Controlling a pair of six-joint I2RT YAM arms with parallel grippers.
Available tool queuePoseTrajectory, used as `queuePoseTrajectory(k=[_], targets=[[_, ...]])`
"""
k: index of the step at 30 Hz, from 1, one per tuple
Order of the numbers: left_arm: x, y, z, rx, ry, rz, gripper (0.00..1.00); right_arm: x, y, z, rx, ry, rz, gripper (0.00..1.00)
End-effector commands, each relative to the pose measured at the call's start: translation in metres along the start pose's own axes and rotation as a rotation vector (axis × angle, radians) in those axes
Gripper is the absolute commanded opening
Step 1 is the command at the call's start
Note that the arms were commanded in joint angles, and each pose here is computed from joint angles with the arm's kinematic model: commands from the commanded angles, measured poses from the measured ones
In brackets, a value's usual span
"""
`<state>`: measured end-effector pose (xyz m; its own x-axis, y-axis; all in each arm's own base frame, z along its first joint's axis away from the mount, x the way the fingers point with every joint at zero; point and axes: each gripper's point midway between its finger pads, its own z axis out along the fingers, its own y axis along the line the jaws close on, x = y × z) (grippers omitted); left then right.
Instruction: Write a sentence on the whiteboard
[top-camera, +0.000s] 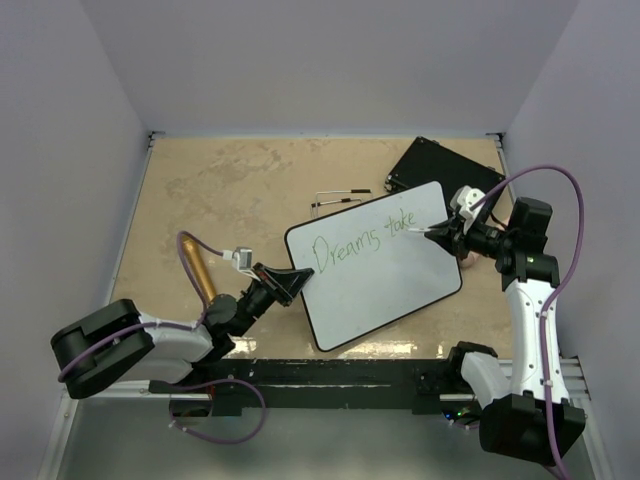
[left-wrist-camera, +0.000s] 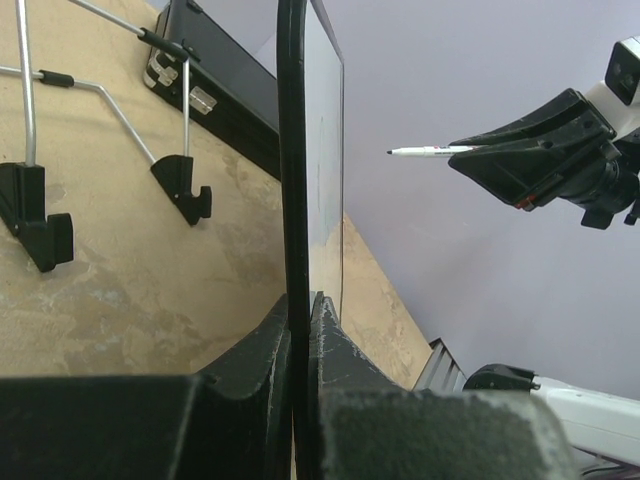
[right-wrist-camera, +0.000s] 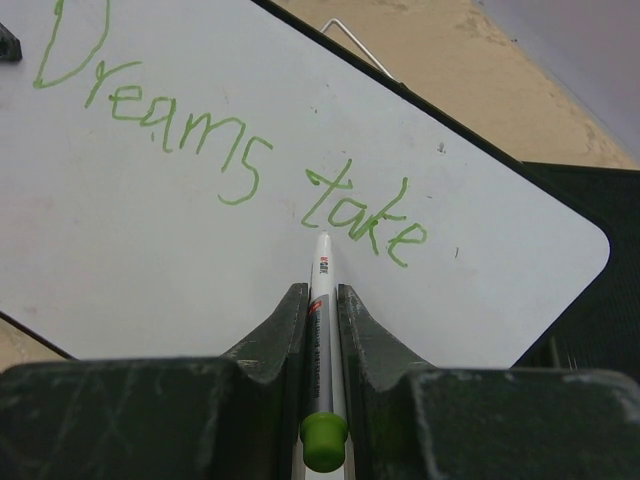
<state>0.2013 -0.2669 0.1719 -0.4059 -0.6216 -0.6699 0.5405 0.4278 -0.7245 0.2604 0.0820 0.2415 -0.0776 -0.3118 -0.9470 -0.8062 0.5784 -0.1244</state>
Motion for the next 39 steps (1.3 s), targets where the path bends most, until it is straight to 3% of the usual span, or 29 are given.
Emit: queuePoseTrajectory(k=[1, 13, 29, 39], targets=[[0.012, 0.008, -0.026, 0.048, 0.05, 0.143, 0.0, -0.011, 0.006, -0.003, -0.026, -0.03, -0.035, 0.0], [0.004, 0.017, -0.025, -0.015, 0.051, 0.25, 0.0, -0.009, 0.008, -0.004, -0.04, -0.019, -0.046, 0.0], [0.008, 0.02, -0.026, -0.015, 0.063, 0.256, 0.0, 0.003, 0.013, -0.015, -0.048, 0.09, -0.093, 0.0], [0.009, 0.02, -0.027, -0.01, 0.059, 0.241, 0.0, -0.001, 0.004, -0.014, -0.008, 0.089, -0.062, 0.0]])
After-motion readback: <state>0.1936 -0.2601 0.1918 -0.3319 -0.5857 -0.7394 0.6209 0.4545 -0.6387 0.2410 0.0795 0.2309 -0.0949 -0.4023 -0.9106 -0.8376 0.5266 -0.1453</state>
